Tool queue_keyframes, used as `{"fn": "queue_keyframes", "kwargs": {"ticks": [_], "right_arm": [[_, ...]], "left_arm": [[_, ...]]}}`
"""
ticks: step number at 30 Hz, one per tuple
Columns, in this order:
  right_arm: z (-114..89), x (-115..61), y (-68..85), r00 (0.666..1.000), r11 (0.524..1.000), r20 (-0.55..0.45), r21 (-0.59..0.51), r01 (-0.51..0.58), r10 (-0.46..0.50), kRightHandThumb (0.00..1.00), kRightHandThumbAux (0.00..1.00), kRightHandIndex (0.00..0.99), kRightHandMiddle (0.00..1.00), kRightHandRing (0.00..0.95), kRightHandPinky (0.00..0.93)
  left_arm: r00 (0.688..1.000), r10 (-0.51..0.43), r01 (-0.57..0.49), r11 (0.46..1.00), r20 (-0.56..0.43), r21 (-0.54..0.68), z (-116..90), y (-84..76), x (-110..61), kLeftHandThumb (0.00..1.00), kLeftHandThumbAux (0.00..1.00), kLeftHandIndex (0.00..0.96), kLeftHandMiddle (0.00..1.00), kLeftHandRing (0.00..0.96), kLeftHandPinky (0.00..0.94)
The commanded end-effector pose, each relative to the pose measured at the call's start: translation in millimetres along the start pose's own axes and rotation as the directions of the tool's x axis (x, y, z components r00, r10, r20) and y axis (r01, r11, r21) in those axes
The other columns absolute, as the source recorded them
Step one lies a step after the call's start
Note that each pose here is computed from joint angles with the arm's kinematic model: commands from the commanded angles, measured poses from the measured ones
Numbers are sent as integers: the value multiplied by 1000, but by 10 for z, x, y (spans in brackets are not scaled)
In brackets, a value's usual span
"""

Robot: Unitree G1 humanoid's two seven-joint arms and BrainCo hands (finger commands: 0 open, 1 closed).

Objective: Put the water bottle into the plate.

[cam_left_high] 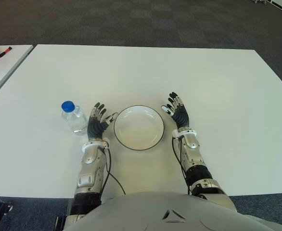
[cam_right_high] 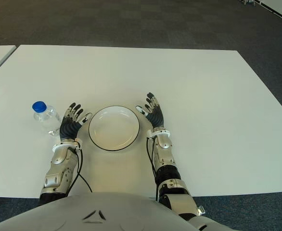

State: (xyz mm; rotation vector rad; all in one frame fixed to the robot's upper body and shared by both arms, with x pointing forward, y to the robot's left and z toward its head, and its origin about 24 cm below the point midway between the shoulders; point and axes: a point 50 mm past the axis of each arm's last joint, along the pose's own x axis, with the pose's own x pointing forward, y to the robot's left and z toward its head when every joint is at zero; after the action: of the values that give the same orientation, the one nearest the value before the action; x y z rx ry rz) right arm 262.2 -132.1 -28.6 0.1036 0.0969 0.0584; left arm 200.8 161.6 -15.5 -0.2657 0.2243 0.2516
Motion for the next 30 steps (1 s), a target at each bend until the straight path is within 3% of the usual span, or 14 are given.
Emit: {"fn": "queue_keyframes", "kwargs": {"ticks": [1, 30], "right_arm": [[-207, -119, -41, 994, 1000, -105, 12, 26, -25, 0, 709, 0, 0, 0, 31], [-224, -122, -28, 993, 999, -112, 15, 36, -34, 0, 721, 0, 0, 0, 32]], "left_arm": [[999, 24, -25, 999, -45, -34, -98, -48, -25, 0, 916, 107, 119, 108, 141], [999, 23, -24, 999, -41, -31, -96, -40, -21, 0, 910, 96, 114, 107, 143]]}}
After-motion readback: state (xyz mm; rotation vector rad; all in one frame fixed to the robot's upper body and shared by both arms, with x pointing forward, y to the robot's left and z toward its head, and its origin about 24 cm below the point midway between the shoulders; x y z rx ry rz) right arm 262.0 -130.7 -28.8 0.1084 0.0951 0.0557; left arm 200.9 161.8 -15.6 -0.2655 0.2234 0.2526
